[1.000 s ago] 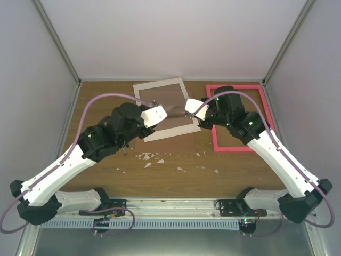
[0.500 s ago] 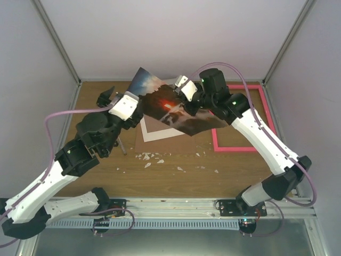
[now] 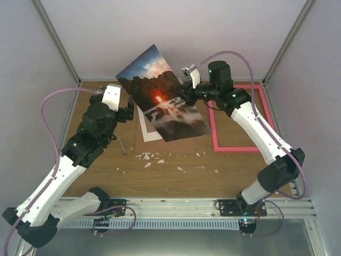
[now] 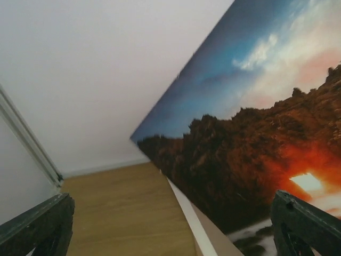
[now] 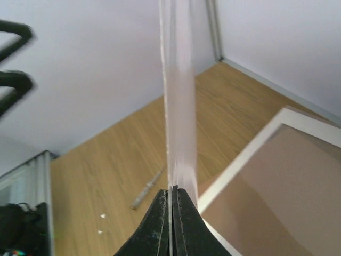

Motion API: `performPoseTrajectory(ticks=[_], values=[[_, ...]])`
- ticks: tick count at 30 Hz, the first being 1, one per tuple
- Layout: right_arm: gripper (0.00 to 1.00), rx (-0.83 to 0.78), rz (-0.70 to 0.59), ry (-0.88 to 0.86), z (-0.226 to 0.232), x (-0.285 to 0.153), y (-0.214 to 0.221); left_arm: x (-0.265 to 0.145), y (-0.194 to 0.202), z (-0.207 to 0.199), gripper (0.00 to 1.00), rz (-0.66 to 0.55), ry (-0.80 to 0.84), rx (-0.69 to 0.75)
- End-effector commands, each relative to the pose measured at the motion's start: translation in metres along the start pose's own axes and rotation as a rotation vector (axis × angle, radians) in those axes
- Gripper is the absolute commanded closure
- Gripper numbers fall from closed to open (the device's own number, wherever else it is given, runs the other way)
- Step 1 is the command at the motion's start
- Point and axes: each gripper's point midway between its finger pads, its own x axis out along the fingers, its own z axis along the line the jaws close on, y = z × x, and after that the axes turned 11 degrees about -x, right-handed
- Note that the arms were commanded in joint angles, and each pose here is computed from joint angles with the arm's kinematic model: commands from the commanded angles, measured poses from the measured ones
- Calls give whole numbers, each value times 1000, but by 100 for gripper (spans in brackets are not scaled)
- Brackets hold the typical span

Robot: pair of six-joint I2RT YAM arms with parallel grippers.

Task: Take the photo out of the frame

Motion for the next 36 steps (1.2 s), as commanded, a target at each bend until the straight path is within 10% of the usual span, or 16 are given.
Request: performPoseTrajectory(ticks=[1,36], values=[[99,50,-113,-170,25,1,-23,5,7,1,1,19,51,-167],[100,903,29,186,-130,51,244,43,137,-3,1,378,224,-498]])
